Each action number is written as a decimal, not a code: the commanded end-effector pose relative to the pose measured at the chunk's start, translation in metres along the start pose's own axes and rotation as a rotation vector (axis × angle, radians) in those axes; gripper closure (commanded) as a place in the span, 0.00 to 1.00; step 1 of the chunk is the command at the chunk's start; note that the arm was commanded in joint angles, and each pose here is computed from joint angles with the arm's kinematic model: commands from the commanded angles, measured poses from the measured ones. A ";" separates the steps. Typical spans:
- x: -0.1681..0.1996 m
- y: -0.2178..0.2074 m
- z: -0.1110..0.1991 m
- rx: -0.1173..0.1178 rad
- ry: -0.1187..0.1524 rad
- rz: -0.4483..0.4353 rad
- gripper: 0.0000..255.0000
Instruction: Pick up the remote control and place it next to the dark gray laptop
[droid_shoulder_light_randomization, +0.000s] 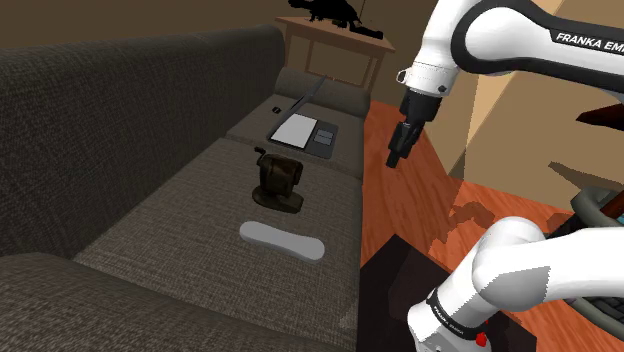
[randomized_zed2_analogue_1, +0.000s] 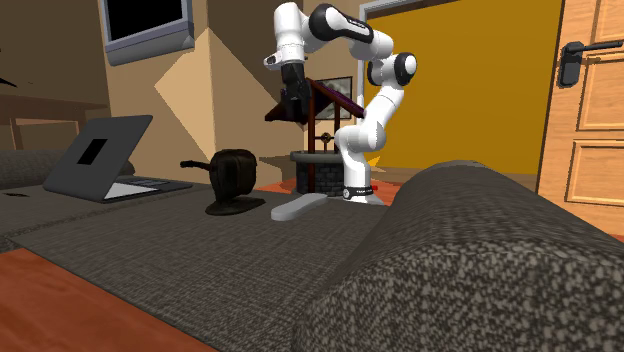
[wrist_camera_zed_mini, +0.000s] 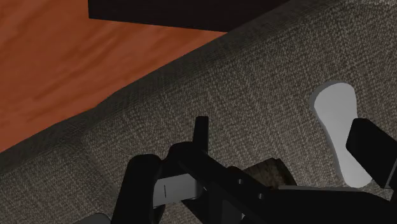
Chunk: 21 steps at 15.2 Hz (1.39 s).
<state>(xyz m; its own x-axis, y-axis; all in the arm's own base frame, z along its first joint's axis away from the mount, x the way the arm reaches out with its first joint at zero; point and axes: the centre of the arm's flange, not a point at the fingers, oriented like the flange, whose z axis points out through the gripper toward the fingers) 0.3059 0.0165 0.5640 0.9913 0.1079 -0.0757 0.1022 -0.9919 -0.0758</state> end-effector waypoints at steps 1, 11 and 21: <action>0.000 0.000 0.000 0.000 0.000 0.000 0.00; 0.064 -0.084 0.082 -0.047 0.026 -0.178 0.00; 0.115 -0.175 0.166 -0.093 0.052 -0.357 0.00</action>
<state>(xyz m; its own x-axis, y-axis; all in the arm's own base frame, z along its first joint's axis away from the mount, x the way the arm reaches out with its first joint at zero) 0.3855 0.2033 0.4123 0.9028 0.4297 -0.0144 0.4298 -0.9029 -0.0007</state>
